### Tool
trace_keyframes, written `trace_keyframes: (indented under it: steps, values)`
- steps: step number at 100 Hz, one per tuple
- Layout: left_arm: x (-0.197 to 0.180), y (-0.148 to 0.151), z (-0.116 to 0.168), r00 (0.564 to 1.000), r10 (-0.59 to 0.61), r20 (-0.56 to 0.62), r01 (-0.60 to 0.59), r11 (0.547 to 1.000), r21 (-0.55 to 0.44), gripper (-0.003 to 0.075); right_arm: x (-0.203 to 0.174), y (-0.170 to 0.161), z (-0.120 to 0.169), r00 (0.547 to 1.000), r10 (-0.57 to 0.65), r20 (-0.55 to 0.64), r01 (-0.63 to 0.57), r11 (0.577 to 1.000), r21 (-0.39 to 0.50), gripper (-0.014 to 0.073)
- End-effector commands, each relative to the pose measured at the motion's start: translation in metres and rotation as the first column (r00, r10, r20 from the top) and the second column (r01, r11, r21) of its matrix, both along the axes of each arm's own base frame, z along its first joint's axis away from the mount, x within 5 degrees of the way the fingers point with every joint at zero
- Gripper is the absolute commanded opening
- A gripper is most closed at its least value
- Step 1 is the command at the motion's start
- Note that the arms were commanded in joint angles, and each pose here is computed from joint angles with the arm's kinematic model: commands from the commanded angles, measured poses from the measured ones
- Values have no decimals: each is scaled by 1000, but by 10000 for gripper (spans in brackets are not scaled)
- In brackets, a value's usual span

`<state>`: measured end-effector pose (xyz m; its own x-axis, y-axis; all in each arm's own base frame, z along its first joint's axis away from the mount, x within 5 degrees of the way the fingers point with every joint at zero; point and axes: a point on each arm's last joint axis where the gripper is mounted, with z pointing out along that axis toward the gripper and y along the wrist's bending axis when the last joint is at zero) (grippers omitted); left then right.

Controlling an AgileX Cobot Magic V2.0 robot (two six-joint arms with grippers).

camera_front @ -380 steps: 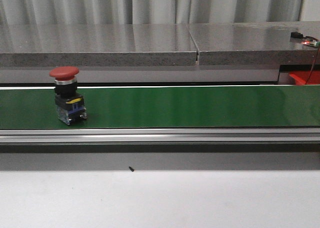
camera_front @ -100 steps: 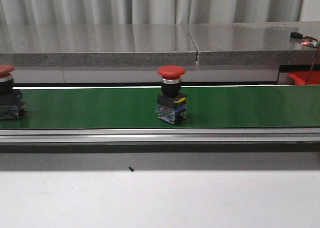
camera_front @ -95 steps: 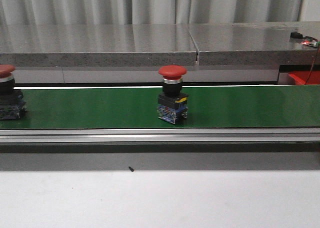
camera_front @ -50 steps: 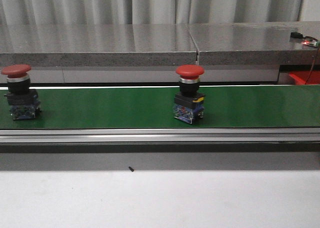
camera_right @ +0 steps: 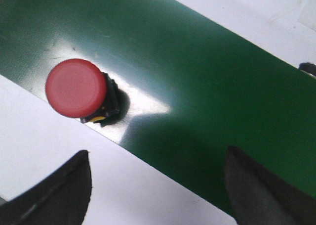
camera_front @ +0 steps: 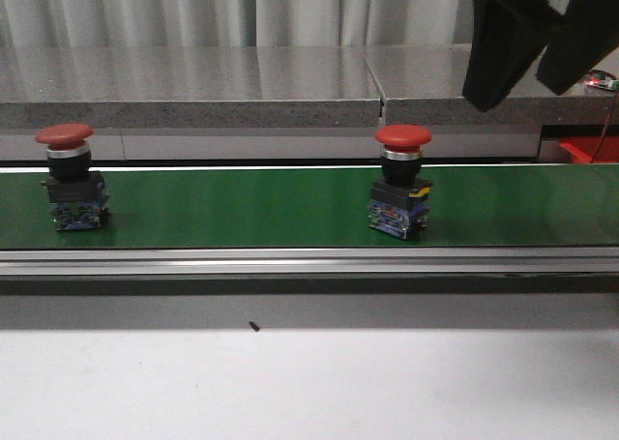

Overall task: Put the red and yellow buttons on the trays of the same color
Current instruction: 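Lower the right gripper onto the leading red button and grasp it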

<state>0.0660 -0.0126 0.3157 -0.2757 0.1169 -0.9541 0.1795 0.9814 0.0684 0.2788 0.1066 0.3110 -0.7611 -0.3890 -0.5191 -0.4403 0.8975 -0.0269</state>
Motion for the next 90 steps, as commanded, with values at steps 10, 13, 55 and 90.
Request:
trace_keyframes:
  steps: [10,13,55,90]
  values:
    - [1,0,14,997,4,83,-1,1000,-30,-19,10,12,9,990,135,30,-135,991,11,561]
    - [1,0,14,997,4,83,-1,1000,-30,-19,11,14,7,988,150,24,-151,988,21,561]
    - [1,0,14,997,4,83,-1,1000,-30,-19,33,25,-14,981,186,62,-189,981,34,387]
    - [1,0,14,997,4,83,-1,1000,-30,-19,30,18,-4,981,168,97,-173,984,41,1]
